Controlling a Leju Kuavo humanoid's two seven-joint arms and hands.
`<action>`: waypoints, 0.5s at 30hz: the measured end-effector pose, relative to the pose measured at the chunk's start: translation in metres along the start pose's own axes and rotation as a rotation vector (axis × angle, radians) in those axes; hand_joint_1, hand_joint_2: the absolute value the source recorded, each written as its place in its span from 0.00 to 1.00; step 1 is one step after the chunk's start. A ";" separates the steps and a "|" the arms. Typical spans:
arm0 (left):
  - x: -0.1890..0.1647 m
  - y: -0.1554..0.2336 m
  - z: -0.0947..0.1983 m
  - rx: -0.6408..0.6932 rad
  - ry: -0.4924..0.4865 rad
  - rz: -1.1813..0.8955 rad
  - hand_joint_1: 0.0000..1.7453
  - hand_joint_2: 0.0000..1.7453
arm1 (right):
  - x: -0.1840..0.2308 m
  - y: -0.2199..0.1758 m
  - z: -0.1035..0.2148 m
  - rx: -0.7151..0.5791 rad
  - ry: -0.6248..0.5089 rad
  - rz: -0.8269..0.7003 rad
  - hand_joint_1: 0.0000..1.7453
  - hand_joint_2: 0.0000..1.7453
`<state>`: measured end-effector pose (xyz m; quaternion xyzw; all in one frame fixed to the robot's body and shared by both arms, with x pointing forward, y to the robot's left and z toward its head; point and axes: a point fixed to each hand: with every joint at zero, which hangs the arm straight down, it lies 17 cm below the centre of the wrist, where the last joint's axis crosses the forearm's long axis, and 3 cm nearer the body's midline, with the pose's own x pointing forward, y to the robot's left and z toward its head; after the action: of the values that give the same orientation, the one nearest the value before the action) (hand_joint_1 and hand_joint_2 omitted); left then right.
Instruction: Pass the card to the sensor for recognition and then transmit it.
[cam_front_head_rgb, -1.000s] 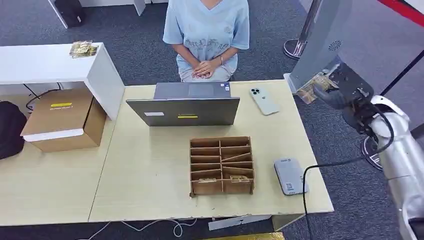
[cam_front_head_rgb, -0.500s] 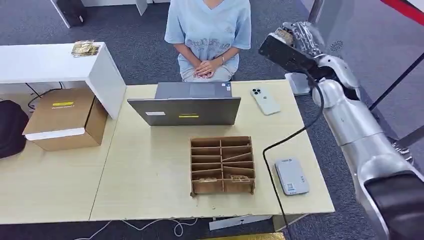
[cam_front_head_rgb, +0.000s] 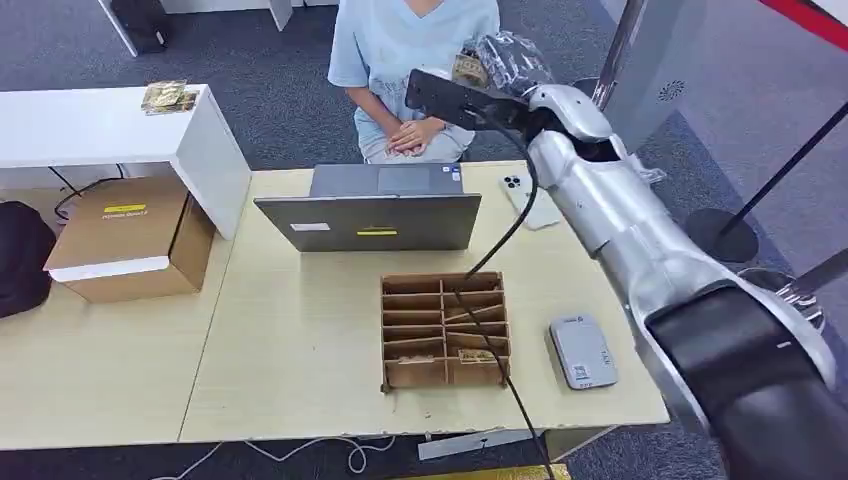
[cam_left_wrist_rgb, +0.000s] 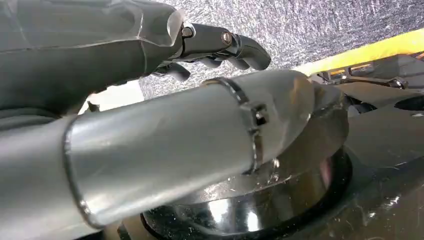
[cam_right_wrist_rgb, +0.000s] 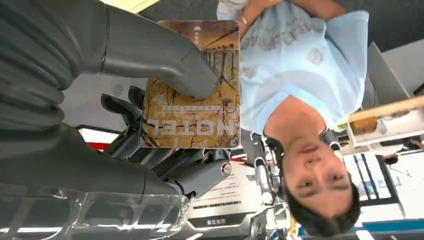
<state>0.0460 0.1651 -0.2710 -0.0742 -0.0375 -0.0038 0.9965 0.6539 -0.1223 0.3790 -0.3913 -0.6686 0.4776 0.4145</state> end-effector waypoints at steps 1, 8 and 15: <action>0.000 0.000 0.000 0.000 0.001 -0.001 0.00 0.00 | 0.003 0.004 -0.001 0.008 0.007 0.012 1.00 1.00; 0.000 -0.001 0.000 -0.001 0.011 -0.005 0.00 0.00 | 0.012 0.026 -0.004 0.061 0.044 0.086 1.00 1.00; 0.000 -0.001 0.000 -0.001 0.010 -0.006 0.00 0.00 | 0.021 0.041 -0.003 0.124 0.008 0.131 1.00 1.00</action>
<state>0.0462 0.1643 -0.2707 -0.0747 -0.0326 -0.0074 0.9966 0.6544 -0.0917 0.3436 -0.4096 -0.6090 0.5426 0.4086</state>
